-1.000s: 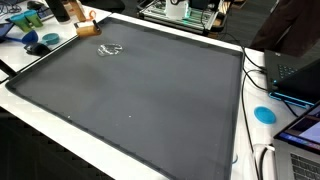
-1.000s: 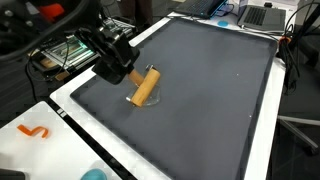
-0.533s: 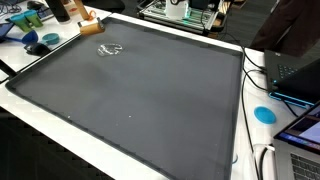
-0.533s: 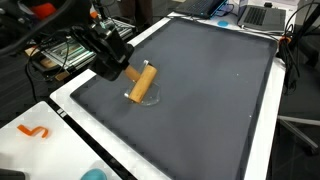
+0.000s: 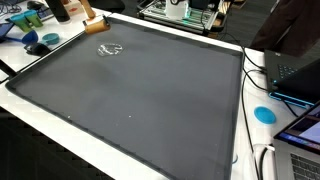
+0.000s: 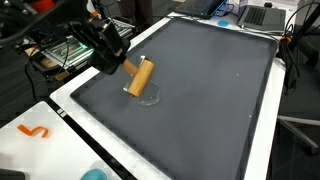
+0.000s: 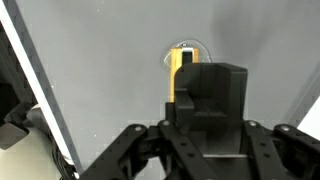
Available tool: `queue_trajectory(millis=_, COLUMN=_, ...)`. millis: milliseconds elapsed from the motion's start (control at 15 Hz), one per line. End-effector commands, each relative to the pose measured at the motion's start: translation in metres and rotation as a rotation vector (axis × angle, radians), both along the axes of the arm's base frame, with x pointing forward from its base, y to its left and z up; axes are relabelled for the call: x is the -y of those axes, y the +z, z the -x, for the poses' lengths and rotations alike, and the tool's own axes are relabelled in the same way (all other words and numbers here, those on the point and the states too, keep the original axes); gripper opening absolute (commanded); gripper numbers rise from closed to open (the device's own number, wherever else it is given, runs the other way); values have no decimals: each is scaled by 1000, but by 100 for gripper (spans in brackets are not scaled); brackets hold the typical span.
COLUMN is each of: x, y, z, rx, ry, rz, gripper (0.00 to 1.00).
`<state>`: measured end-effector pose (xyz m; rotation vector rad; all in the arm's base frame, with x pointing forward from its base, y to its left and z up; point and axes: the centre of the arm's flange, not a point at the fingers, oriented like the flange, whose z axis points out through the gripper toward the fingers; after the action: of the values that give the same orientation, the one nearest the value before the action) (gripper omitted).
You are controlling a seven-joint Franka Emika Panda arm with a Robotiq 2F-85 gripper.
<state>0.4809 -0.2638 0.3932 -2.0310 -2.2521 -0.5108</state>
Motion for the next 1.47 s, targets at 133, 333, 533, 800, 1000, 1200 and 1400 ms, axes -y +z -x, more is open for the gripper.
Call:
queue_trajectory(millis=133, x=-14, y=6, z=24, rx=41, ry=38, rz=-18, gripper=24)
queue_trajectory(millis=333, x=-24, y=8, z=30, rx=47, ry=59, rz=-12, gripper=24)
queue_trajectory(millis=533, x=-37, y=14, z=34, rx=54, ry=61, rz=0, gripper=24)
queue_trajectory(millis=800, x=-56, y=26, z=40, rx=71, ry=59, rz=23, gripper=24)
queue_trajectory(millis=1000, x=-71, y=42, z=42, rx=64, ry=39, rz=53, gripper=24)
queue_trajectory(millis=1200, x=-87, y=59, z=41, rx=34, ry=7, rz=105, gripper=24)
queue_trajectory(millis=1400, x=-104, y=75, z=36, rx=-1, ry=-21, rz=183, gripper=24)
